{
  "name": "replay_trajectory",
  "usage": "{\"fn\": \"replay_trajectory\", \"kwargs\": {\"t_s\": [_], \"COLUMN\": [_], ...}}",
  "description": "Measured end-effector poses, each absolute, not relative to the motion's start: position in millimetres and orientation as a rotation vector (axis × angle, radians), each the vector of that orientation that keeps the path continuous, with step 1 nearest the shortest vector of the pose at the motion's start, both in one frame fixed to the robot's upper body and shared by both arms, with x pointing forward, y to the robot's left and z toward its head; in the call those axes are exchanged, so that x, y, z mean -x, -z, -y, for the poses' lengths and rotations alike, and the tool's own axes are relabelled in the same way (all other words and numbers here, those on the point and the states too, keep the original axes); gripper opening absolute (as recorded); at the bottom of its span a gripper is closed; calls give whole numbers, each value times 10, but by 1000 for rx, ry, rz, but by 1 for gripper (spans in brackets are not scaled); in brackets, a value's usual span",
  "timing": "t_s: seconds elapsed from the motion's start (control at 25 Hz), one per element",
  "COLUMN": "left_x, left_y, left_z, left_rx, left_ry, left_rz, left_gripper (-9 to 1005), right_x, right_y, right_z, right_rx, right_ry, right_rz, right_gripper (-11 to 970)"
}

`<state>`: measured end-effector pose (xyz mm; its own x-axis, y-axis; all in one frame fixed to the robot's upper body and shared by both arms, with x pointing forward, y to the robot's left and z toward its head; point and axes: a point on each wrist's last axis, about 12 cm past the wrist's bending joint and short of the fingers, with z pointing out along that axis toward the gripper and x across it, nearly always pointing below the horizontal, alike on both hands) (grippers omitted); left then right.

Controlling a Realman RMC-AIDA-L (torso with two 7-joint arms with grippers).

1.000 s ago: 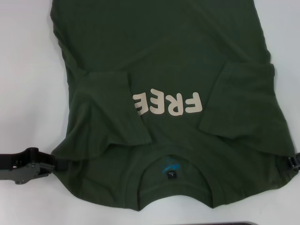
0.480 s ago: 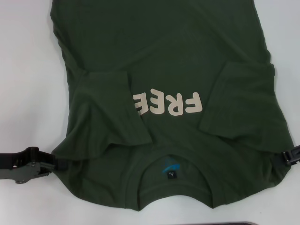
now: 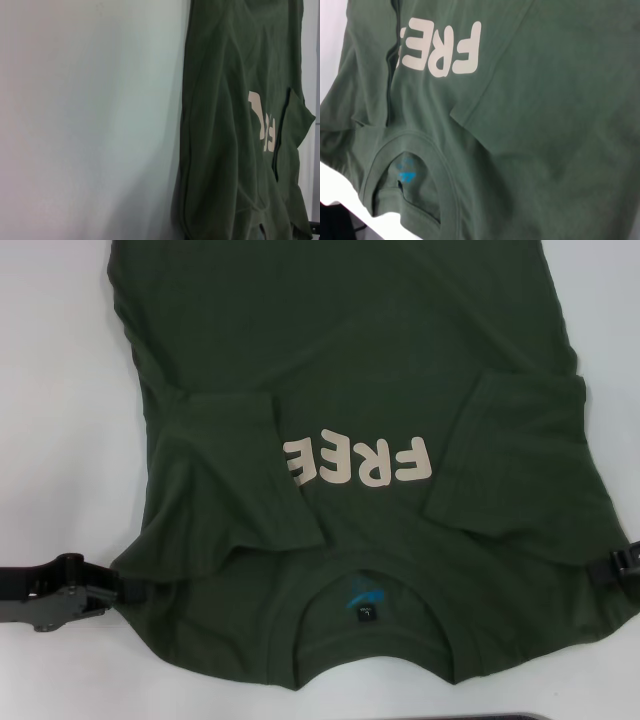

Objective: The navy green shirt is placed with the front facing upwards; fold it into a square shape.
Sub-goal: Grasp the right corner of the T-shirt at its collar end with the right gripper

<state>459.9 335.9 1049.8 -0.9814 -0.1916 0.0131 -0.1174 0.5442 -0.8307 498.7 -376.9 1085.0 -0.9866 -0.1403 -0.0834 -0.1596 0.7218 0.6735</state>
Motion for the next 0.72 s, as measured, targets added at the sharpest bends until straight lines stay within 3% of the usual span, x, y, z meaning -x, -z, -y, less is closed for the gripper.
{"fn": "replay_trajectory", "kwargs": {"t_s": [0.72], "left_x": [-4604], "left_y": [-10511], "left_z": [-3351], "left_rx": [260], "left_ry": [1450], "left_rz": [-2690], "left_gripper": [32], "right_x": [-5007], "right_y": [-10850], "right_z": [3765], "right_rx": [247], "right_ry": [-1115], "right_rz": [-2889], "right_gripper": [862]}}
